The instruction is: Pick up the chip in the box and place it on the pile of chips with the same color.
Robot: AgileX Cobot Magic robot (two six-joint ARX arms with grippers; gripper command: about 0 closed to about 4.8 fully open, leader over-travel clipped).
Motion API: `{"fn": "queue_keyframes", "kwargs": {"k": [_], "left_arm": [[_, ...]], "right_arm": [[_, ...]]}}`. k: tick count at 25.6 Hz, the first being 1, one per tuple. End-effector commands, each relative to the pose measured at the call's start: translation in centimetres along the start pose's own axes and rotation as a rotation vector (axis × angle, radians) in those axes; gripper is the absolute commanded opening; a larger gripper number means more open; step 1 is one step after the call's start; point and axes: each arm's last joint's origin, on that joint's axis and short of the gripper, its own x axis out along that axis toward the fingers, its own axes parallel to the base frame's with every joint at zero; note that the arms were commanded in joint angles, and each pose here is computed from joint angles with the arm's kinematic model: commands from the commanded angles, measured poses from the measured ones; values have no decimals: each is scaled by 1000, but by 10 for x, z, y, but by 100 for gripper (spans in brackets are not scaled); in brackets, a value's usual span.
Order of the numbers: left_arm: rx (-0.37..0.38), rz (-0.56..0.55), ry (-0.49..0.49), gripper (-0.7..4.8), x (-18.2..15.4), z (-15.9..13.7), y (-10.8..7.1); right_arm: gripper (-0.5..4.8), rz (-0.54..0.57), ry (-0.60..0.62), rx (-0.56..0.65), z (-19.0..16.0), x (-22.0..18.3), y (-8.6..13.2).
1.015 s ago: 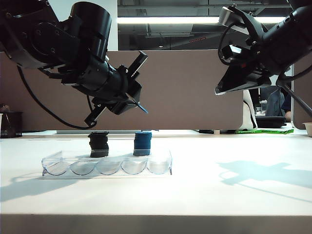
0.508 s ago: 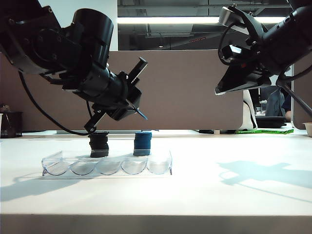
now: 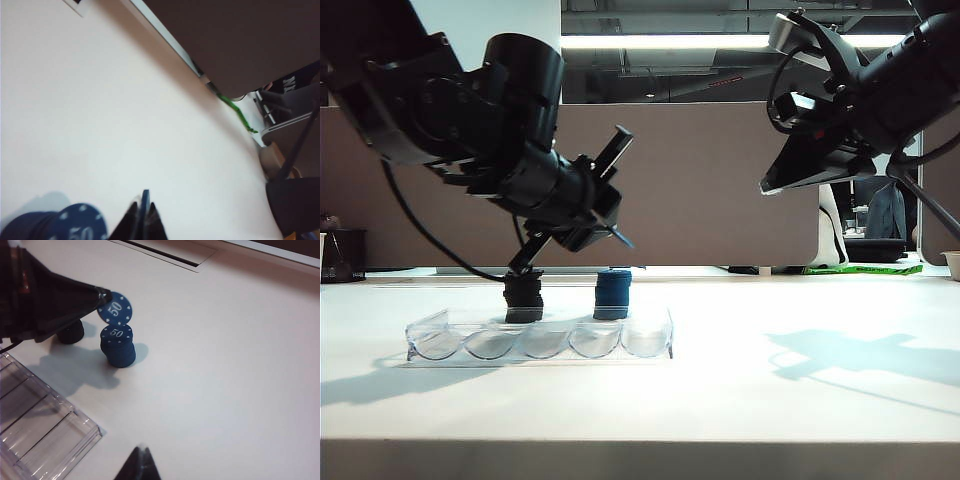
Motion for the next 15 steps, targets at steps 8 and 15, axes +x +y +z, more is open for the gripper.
{"fn": "queue_keyframes", "kwargs": {"k": [8,15], "left_arm": [[31,18,26,-5,6,0,-5],[43,66,46,-5,6,-2,-1]], "right_arm": [[-5,2,-23,-13,4,-1,0],[-5,2,-23,-13,4,-1,0]]}}
